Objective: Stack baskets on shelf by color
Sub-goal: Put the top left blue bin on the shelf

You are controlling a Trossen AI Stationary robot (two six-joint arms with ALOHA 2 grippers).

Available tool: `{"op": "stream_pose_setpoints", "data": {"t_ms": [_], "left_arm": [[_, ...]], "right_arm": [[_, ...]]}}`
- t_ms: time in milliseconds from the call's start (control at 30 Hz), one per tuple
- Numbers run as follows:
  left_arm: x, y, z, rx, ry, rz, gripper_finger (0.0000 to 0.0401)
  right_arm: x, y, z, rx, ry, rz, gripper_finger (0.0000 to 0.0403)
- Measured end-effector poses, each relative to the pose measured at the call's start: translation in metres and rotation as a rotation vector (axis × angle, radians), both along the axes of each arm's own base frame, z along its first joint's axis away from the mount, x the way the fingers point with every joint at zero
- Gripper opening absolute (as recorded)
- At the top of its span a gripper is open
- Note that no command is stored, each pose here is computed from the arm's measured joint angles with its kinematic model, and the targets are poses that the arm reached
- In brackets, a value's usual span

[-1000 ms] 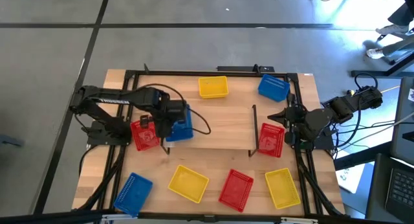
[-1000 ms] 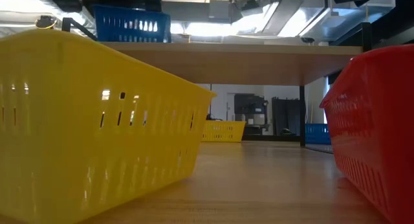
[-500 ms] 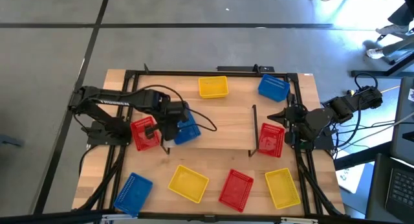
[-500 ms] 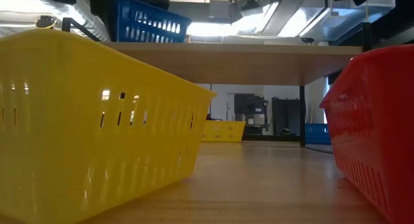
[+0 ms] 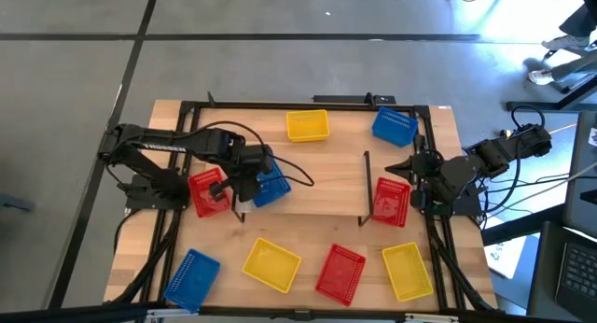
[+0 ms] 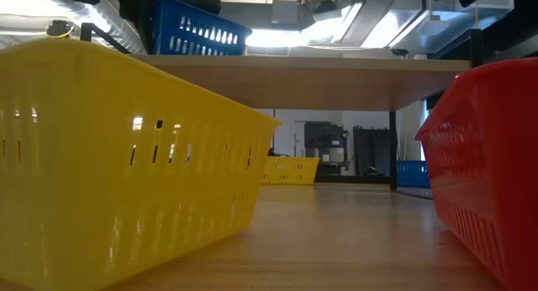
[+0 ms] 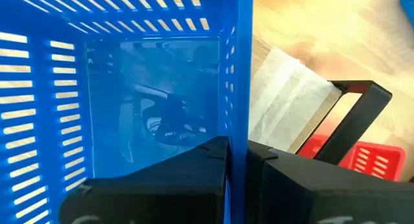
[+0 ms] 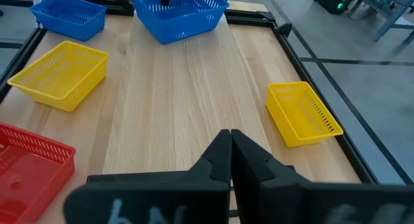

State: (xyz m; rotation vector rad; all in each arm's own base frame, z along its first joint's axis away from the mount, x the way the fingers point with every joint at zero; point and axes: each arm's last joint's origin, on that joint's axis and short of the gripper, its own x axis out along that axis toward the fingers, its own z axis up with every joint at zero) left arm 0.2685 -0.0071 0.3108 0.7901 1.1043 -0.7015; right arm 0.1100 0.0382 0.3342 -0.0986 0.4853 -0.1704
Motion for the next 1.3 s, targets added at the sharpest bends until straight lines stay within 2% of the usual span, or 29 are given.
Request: {"op": "stream_pose_setpoints", "data": {"t_ms": [233, 500, 800, 1033, 1167, 1300], "left_arm": [[0.001, -0.001, 0.0, -0.059, -0.002, 0.015, 0.0002], [0.001, -0.001, 0.0, -0.062, -0.002, 0.014, 0.0044], [-0.009, 0.005, 0.009, 0.005, -0.017, -0.003, 0.005], [-0.022, 0.005, 0.036, 0.021, -0.06, 0.003, 0.0049], [-0.024, 0.007, 0.053, 0.043, -0.136, 0.046, 0.0049], [-0.022, 0.018, 0.081, 0.049, -0.294, 0.126, 0.0049]], "right_arm": [[0.0, 0.0, 0.0, 0.003, -0.001, -0.001, 0.0], [0.0, 0.0, 0.0, 0.003, -0.001, -0.002, 0.0], [0.0, 0.001, 0.001, 0.02, -0.003, 0.02, 0.0], [0.001, 0.001, 0.001, 0.021, -0.008, 0.021, 0.0], [0.001, 0.001, 0.001, 0.023, -0.012, 0.021, 0.0], [0.002, 0.002, 0.003, 0.029, -0.033, 0.023, 0.0]]}}
